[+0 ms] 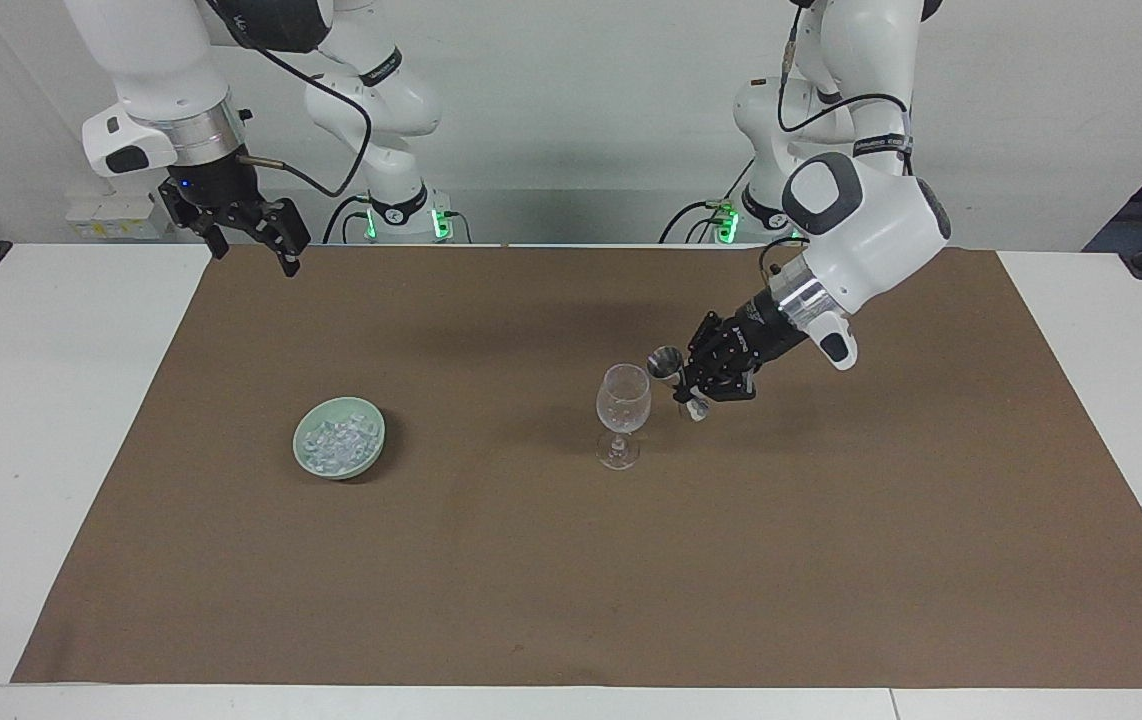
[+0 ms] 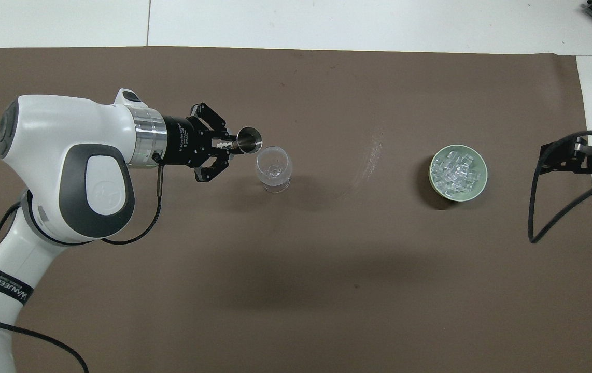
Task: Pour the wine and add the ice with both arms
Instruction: 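Tilt the metal cup over the clear plastic cup with the left gripper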
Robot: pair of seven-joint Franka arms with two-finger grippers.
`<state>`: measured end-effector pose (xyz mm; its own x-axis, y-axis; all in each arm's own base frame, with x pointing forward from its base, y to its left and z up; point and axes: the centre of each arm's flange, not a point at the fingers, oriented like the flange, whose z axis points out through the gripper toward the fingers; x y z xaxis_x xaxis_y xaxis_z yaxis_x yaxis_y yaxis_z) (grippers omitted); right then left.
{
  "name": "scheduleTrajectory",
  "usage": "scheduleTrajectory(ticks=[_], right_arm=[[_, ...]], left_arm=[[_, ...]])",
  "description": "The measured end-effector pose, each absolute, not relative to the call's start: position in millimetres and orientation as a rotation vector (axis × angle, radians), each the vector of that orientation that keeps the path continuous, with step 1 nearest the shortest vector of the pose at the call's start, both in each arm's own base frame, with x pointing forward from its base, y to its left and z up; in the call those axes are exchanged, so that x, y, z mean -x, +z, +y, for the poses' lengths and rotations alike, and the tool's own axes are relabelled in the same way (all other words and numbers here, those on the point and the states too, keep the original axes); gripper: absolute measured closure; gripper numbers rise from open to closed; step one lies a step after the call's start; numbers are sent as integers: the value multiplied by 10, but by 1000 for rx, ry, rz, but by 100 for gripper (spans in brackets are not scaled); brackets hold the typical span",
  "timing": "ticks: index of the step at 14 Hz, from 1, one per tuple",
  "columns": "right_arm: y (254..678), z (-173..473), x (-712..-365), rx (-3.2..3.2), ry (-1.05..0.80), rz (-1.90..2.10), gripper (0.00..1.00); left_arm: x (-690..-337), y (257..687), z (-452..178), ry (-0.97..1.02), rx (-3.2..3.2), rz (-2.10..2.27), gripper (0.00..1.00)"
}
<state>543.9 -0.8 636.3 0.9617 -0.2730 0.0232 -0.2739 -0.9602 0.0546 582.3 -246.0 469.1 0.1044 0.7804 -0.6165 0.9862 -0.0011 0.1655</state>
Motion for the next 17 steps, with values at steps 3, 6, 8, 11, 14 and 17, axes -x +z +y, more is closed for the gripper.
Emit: scheduleTrajectory(ticks=[3,6,8,11,14,17], right_arm=[[6363,-8,-5439,-3055,24,-426,0],[6363,-8,-5439,-3055,24,-426,0],[6363,-8,-5439,-3055,24,-426,0],[6363,-8,-5439,-3055,24,-426,0],[6363,-8,-5439,-3055,24,-426,0],[6363,-8,-5439,-3055,24,-426,0]], left_arm=[[-5793,4698,-2548,-438,-1868,1700,78],[-5778,4694,-2588,-386,-1927,1680,78],[-5763,4702,-2639,-346,-1961,1660,78],[-5731,4708,-2725,-325,-1987,1633,78],[-5703,4708,-2786,-307,-2034,1571,78],[-5706,4696,-2780,-261,-2095,1527,78]])
